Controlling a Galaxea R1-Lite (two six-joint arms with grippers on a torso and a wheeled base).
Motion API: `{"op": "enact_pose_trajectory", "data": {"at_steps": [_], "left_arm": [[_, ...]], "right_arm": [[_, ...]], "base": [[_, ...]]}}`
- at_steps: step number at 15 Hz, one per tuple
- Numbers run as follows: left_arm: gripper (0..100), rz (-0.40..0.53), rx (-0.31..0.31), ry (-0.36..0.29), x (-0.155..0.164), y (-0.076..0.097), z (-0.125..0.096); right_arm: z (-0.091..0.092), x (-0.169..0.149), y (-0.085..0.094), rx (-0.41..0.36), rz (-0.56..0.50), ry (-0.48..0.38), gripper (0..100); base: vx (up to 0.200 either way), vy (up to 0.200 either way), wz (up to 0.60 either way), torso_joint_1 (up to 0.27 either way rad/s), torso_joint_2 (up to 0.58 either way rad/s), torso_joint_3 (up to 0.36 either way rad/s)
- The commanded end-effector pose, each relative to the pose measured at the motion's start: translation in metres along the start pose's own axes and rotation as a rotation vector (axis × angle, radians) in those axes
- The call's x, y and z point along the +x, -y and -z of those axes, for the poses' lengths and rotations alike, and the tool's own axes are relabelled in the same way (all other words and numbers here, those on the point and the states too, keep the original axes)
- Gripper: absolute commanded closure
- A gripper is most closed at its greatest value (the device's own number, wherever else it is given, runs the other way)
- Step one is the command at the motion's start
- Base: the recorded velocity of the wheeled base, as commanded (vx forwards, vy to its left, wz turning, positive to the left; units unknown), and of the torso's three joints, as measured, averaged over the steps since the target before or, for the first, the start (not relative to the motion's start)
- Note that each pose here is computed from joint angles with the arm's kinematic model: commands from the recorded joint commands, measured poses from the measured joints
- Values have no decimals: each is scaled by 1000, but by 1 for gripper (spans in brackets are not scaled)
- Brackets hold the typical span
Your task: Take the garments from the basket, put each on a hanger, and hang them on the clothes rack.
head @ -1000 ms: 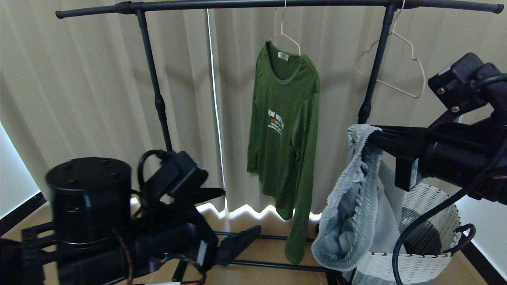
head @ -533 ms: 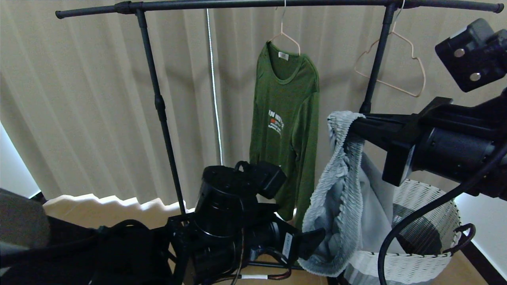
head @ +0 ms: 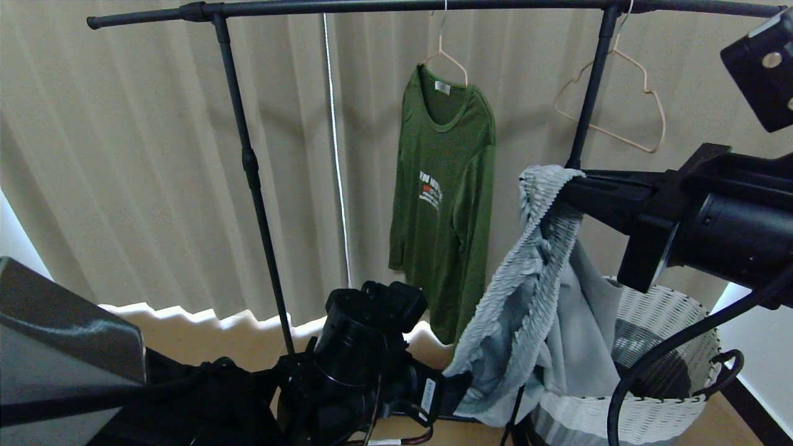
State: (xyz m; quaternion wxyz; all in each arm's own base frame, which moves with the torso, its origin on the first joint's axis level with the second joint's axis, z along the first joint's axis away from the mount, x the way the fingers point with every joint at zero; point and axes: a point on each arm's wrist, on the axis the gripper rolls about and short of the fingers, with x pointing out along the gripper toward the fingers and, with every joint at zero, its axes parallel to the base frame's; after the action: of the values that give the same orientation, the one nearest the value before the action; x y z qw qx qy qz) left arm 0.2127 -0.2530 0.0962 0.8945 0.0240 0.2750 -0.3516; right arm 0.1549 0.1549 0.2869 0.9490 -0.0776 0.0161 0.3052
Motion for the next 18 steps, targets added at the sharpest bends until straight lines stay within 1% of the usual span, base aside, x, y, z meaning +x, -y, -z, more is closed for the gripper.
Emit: {"op": "enact_pose_trajectory", "data": {"at_steps": [1,3,4,5,6,7,8,9,10,11,12,13,14,15,16,17,18], "left_arm": [[100,-10,2,-6,-8,-2,3],[100,-9,14,16,-24,-3,1],[100,-12,32,30,-40,-5,2],[100,-21,70,55,-62,-9,3],[100,-32,109,93,-85,-15,2],[100,-53,166,156,-108,-22,-6],[100,-108,197,217,-128,-33,-21],[100,-135,202,249,-138,-38,-32],[100,-204,193,319,-164,-48,-66],[100,-244,179,350,-179,-53,-90],[100,-280,167,401,-194,-57,-118],[100,-309,161,482,-209,-60,-149],[100,-324,162,543,-215,-61,-179],[100,-327,163,572,-218,-60,-191],[100,-333,174,629,-230,-57,-219],[100,-330,181,644,-244,-52,-241],[100,-318,181,627,-250,-48,-247]], "right_arm": [[-1,-4,2,1,5,8,100],[2,-5,7,2,29,0,100],[4,-4,10,4,44,-8,100],[8,-3,17,6,78,-22,100],[10,-2,20,8,90,-28,100],[15,2,26,11,109,-45,100],[17,5,30,20,102,-51,100],[17,7,31,25,96,-52,100],[14,9,31,37,89,-43,100],[9,10,32,40,93,-25,100],[3,9,34,45,102,-4,100],[-8,8,39,47,120,34,100],[-21,8,43,49,137,76,100],[-28,9,45,50,144,97,100],[-45,11,52,49,170,146,100],[-61,12,60,46,198,190,100],[-66,12,62,37,208,205,100]], "base": [[0,0,0,0,0,0],[0,0,0,0,0,0],[0,0,0,0,0,0],[0,0,0,0,0,0],[0,0,0,0,0,0],[0,0,0,0,0,0],[0,0,0,0,0,0],[0,0,0,0,0,0],[0,0,0,0,0,0],[0,0,0,0,0,0],[0,0,0,0,0,0],[0,0,0,0,0,0],[0,0,0,0,0,0],[0,0,0,0,0,0],[0,0,0,0,0,0],[0,0,0,0,0,0],[0,0,0,0,0,0]]}}
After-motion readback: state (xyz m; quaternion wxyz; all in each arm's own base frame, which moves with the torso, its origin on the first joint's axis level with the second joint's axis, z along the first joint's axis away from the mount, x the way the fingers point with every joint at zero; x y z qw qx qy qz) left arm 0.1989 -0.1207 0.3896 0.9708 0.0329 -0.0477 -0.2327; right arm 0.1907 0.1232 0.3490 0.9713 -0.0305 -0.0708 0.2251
